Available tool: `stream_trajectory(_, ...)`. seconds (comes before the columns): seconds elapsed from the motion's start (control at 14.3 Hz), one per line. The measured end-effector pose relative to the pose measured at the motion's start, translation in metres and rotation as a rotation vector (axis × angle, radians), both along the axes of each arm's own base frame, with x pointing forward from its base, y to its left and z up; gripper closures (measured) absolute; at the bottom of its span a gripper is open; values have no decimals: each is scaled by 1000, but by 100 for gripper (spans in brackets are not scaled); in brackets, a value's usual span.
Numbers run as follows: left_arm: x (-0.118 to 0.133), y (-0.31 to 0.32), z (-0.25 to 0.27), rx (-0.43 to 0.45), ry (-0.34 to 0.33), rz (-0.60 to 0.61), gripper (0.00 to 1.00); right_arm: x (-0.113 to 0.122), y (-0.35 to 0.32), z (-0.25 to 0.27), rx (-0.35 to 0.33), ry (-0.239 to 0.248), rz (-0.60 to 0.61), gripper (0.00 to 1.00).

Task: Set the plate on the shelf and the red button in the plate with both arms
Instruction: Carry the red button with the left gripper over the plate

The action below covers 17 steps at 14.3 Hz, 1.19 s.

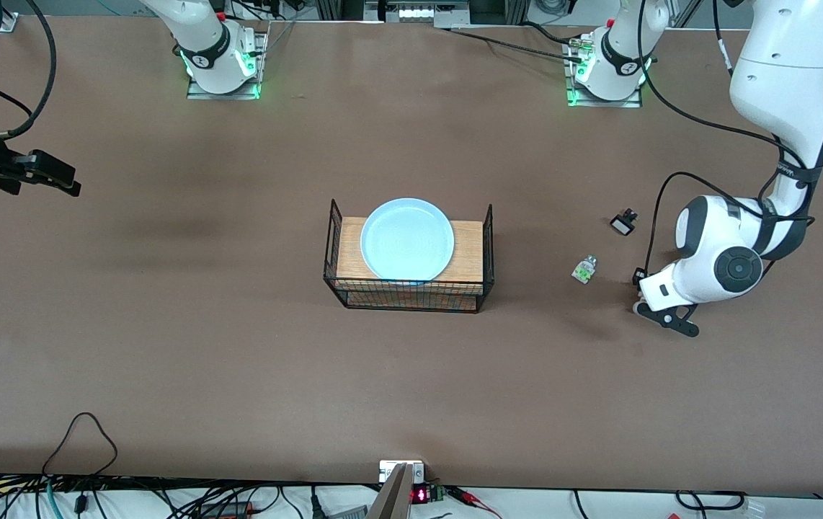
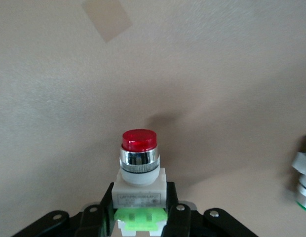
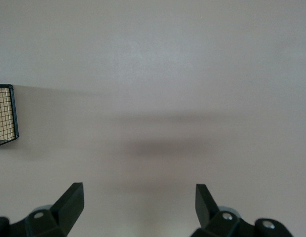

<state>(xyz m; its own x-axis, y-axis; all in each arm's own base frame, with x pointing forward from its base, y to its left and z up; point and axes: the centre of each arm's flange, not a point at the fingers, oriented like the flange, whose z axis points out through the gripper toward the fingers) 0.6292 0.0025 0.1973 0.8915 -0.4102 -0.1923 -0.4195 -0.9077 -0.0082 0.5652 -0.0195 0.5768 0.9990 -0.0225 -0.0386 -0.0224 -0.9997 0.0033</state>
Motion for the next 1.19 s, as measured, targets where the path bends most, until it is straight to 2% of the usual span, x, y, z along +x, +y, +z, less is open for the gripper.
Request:
stream_trajectory(0.14, 11, -9, 39, 6, 15, -8, 59, 0, 1, 1, 0, -1, 2, 0)
stream_trajectory(0.35, 24, -33, 125, 10, 22, -30, 59, 0, 3, 1, 0, 0, 5, 0)
stream_trajectory(0.63, 25, -79, 220, -12, 68, -46, 59, 0, 4, 1, 0, 0, 8, 0)
stream_trajectory(0.84, 19, -92, 255, -113, 128, 4, 59, 0, 4, 1, 0, 0, 8, 0)
stream_trajectory(0.98, 17, -106, 273, -193, 126, 61, 59, 0, 4, 1, 0, 0, 8, 0)
stream_trajectory(1.19, 4, -160, 300, -205, 111, 136, 59, 0, 5, 1, 0, 0, 9, 0)
